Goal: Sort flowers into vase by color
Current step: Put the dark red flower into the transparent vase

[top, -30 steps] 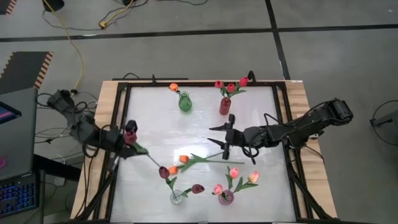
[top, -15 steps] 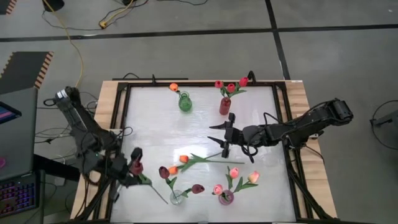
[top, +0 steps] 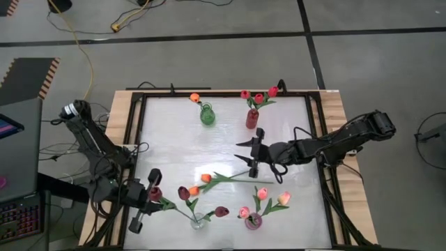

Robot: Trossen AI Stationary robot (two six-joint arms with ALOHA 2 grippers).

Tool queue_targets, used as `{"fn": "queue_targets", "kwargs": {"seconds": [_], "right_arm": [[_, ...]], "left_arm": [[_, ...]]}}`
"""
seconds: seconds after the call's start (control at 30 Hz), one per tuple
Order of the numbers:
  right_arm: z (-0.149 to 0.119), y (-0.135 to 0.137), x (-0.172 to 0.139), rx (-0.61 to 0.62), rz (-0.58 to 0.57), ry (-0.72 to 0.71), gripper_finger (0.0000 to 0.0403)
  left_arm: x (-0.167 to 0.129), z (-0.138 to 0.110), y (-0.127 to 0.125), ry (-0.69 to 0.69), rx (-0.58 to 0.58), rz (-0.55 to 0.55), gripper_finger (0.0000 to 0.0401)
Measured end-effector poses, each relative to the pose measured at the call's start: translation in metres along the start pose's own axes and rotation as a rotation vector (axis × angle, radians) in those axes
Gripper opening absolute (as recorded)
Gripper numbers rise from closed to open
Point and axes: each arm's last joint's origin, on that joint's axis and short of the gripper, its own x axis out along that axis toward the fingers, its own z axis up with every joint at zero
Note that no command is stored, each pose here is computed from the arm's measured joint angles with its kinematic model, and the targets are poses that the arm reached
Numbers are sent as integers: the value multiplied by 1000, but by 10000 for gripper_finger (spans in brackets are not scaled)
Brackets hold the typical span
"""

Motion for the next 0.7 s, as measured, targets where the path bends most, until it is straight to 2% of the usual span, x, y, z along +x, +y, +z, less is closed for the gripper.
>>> {"fn": "queue_targets", "kwargs": {"seconds": [0.5,0.7], "right_arm": [[-3,0,0,-14,2,33,214],[-3,0,0,-15,2,33,214]], "left_arm": [[-2,-1,2,19,20,17,1],[-2,-7,3,67,17,26,1]]}}
